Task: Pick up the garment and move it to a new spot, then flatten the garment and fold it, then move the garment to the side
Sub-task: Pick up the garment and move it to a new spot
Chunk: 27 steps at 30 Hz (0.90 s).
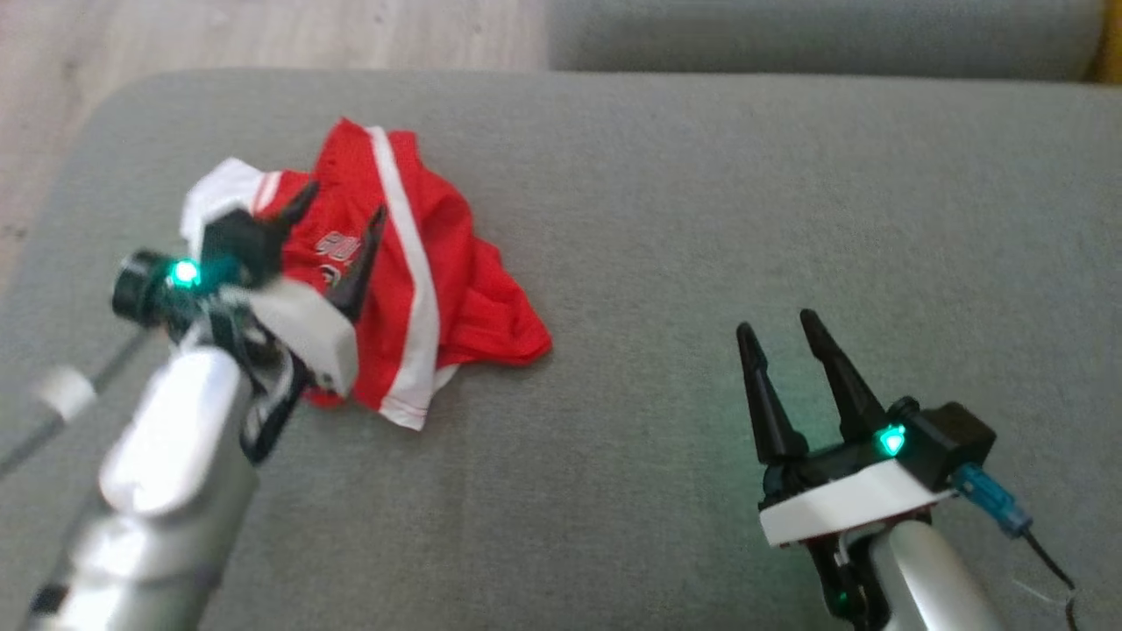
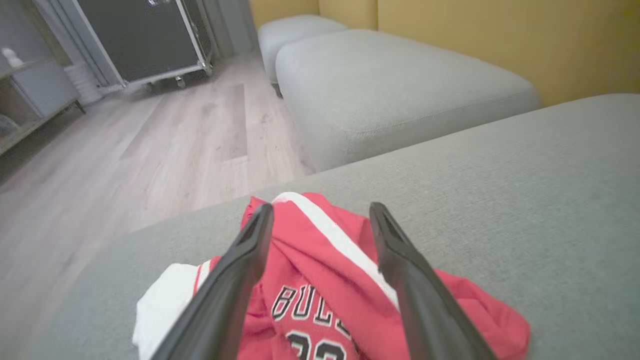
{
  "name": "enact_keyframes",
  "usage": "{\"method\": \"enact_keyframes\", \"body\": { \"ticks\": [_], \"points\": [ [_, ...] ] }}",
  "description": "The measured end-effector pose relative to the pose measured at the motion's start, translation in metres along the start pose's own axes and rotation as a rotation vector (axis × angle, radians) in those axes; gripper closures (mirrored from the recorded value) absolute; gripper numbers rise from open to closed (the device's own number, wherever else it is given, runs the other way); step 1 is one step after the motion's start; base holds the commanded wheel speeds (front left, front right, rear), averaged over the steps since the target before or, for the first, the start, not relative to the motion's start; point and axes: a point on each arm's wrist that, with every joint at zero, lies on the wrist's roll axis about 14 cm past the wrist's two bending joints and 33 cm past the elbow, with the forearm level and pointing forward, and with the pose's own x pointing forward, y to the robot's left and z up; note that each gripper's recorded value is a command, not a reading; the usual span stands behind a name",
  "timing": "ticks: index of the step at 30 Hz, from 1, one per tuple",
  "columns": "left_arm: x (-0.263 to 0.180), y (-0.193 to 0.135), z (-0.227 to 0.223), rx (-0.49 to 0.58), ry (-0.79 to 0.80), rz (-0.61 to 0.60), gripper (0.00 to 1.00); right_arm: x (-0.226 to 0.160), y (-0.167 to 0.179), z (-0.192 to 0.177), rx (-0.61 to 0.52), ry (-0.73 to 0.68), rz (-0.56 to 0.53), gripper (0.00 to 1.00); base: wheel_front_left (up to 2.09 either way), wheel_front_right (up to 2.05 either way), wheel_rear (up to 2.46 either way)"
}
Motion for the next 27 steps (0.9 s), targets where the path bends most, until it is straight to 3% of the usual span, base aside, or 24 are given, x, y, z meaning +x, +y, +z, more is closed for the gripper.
{"method": "enact_keyframes", "body": {
  "ticks": [3, 8, 16, 18, 22, 27],
  "points": [
    [0.024, -0.002, -0.007, -0.048, 0.097, -0.037, 0.00, 0.001, -0.014, 0.000, 0.003, -0.003, -0.035, 0.00, 0.00, 0.00, 0.00],
    [0.049, -0.001, -0.035, -0.042, 0.271, -0.068, 0.00, -0.001, -0.033, -0.003, 0.006, 0.004, -0.089, 0.00, 0.00, 0.00, 0.00],
    [0.067, -0.002, -0.068, -0.056, 0.421, -0.088, 0.00, -0.005, -0.053, 0.001, 0.009, -0.008, -0.146, 0.00, 0.00, 0.00, 0.00],
    [0.068, -0.003, -0.074, -0.079, 0.438, -0.090, 1.00, -0.006, -0.056, 0.000, 0.008, -0.007, -0.153, 0.00, 0.00, 0.00, 0.00],
    [0.071, -0.002, -0.068, -0.081, 0.390, -0.086, 1.00, -0.007, -0.056, 0.001, 0.006, -0.010, -0.157, 0.00, 0.00, 0.00, 0.00],
    [0.076, 0.007, -0.022, -0.122, 0.186, -0.058, 1.00, -0.009, -0.055, 0.009, -0.003, -0.029, -0.155, 0.00, 0.00, 0.00, 0.00]
  ]
}}
